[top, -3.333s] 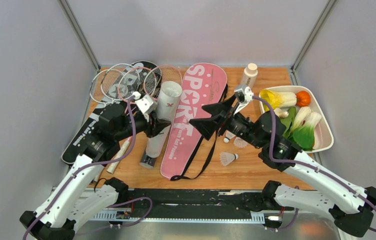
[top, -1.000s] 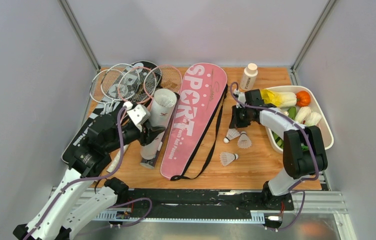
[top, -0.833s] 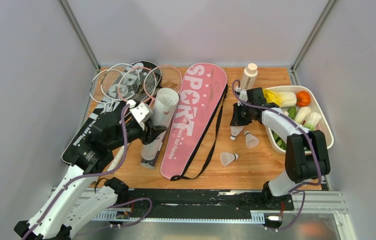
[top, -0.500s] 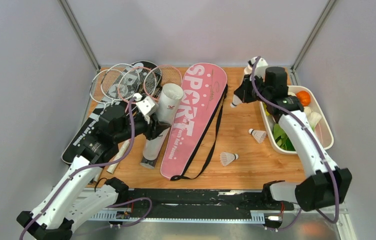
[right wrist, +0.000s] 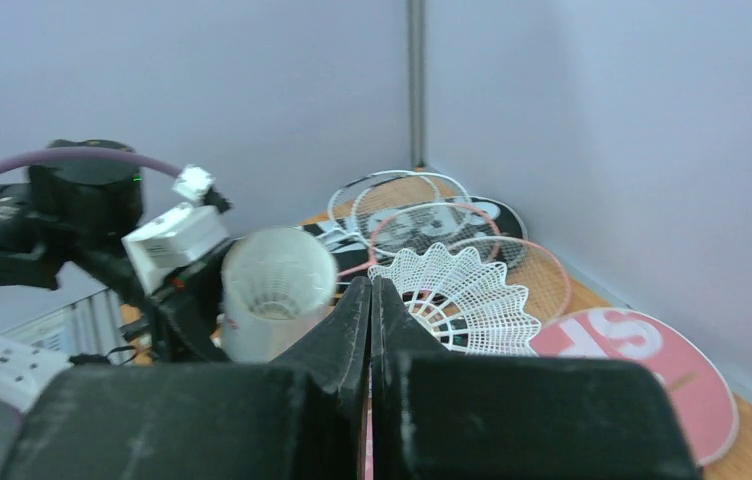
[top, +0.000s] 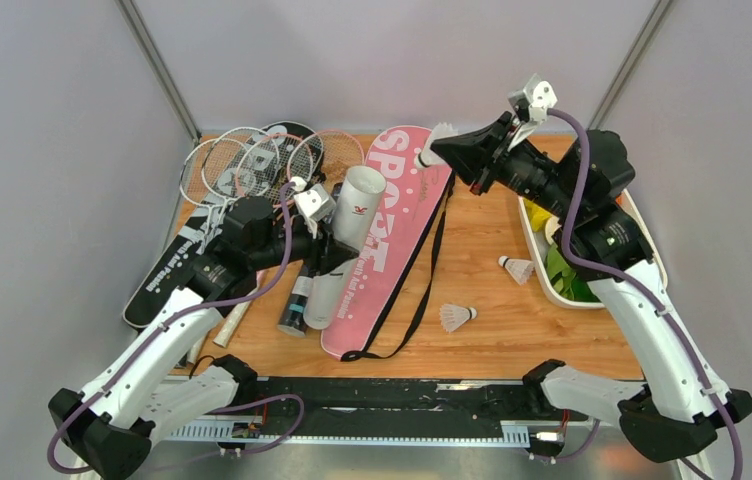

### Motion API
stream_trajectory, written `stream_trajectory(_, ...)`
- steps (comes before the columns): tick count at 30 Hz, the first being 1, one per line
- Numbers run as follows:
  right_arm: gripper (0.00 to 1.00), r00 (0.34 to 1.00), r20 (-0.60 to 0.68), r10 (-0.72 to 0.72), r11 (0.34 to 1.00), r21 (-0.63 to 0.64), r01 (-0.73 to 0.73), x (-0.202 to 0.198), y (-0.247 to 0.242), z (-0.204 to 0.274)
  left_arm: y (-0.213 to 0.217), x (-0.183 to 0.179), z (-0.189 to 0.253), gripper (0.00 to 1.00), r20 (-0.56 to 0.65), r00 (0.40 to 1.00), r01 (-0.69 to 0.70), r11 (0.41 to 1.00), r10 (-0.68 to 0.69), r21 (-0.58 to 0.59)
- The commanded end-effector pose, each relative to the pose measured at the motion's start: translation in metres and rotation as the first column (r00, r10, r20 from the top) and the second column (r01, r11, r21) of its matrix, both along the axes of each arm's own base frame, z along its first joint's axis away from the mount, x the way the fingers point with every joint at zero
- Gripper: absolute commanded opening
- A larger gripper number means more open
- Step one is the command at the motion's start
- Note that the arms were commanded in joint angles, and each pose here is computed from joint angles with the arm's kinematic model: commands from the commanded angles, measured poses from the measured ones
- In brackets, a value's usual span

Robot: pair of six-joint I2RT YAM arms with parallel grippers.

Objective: Pack up the badminton gear
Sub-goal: Place the shuttlecock at the shuttle tube.

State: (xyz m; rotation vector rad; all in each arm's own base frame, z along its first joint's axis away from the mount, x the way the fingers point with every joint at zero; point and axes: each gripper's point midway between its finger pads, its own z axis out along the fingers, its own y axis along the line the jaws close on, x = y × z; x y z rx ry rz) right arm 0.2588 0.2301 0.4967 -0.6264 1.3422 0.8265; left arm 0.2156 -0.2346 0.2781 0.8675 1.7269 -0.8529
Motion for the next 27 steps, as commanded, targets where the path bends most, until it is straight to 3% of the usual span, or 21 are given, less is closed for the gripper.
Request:
stream_trajectory(1, 0.00, 0.991, 0.055, 0.122, 0.992, 0.034, -0.124, -0.025, 0.030, 0.021, -0.006, -0.004, 0.011, 0.27, 0.026, 0.999, 0.040, 0.999, -0.039, -0.035)
stream_trajectory(11, 0.00, 0.959, 0.082, 0.271, 0.962, 0.011, -0.273, -0.047, 0.087, 0.028, -0.004, -0.004, -0.001, 0.28, -0.002, 0.999, 0.042, 0.999, -0.042, -0.002)
stream_trajectory(16, 0.00, 0.957, -0.005, 0.289, 0.957, -0.002, -0.289, -0.042, 0.100, 0.007, -0.002, -0.005, -0.002, 0.28, 0.030, 0.998, 0.050, 0.999, -0.050, 0.013)
stream_trajectory(23, 0.00, 0.944, -0.176, 0.279, 0.951, -0.082, -0.297, -0.039, 0.104, -0.041, 0.003, -0.007, 0.008, 0.27, 0.167, 0.983, 0.073, 0.997, -0.077, 0.029)
stream_trajectory(27, 0.12, 0.927, -0.234, 0.294, 0.943, -0.088, -0.322, -0.044, 0.105, -0.056, 0.001, -0.007, 0.013, 0.27, 0.202, 0.975, 0.085, 0.996, -0.088, 0.026)
